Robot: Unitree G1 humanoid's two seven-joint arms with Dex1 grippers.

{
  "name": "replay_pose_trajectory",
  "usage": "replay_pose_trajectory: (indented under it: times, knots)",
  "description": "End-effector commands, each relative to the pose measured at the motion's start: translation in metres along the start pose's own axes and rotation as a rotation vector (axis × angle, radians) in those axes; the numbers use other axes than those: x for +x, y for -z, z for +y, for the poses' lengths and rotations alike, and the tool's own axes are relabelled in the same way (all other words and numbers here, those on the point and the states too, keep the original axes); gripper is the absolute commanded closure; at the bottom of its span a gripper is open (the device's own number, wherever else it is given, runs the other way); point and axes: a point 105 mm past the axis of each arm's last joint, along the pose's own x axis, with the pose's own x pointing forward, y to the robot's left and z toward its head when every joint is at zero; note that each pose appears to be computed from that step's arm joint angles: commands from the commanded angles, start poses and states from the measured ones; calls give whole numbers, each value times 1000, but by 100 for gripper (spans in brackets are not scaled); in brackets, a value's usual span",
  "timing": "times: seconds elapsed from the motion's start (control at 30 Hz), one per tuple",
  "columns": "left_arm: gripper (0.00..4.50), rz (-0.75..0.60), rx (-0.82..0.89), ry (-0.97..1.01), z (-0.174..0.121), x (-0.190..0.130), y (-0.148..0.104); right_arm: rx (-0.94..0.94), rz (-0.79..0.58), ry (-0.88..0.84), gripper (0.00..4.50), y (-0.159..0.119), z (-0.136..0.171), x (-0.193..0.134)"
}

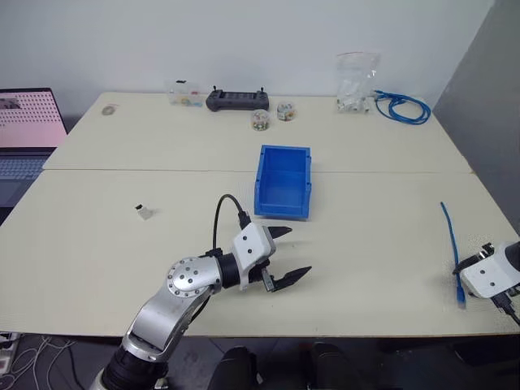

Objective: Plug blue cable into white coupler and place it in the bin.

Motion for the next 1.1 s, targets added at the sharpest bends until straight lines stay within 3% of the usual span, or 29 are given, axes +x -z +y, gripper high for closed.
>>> replay_pose_trajectory:
  times: [0.03,0.23,0.5,0.87,0.97,1.1]
  knots:
    - [0,-37,34,6,-2,1,-13,-7,-62,39,312,-12,-6,10]
    - [0,-24,40,2,-1,-1,-12,23,-140,92,446,-25,-16,13]
    - [0,-5,43,-14,0,-6,-9,53,-282,200,446,-56,-45,7]
    - [0,180,87,-105,24,-62,25,125,-592,300,446,-145,-99,-4]
    - [0,224,97,-129,32,-77,34,181,-709,255,446,-182,-111,5]
    - [0,227,93,-133,35,-82,38,232,-775,181,446,-211,-117,12]
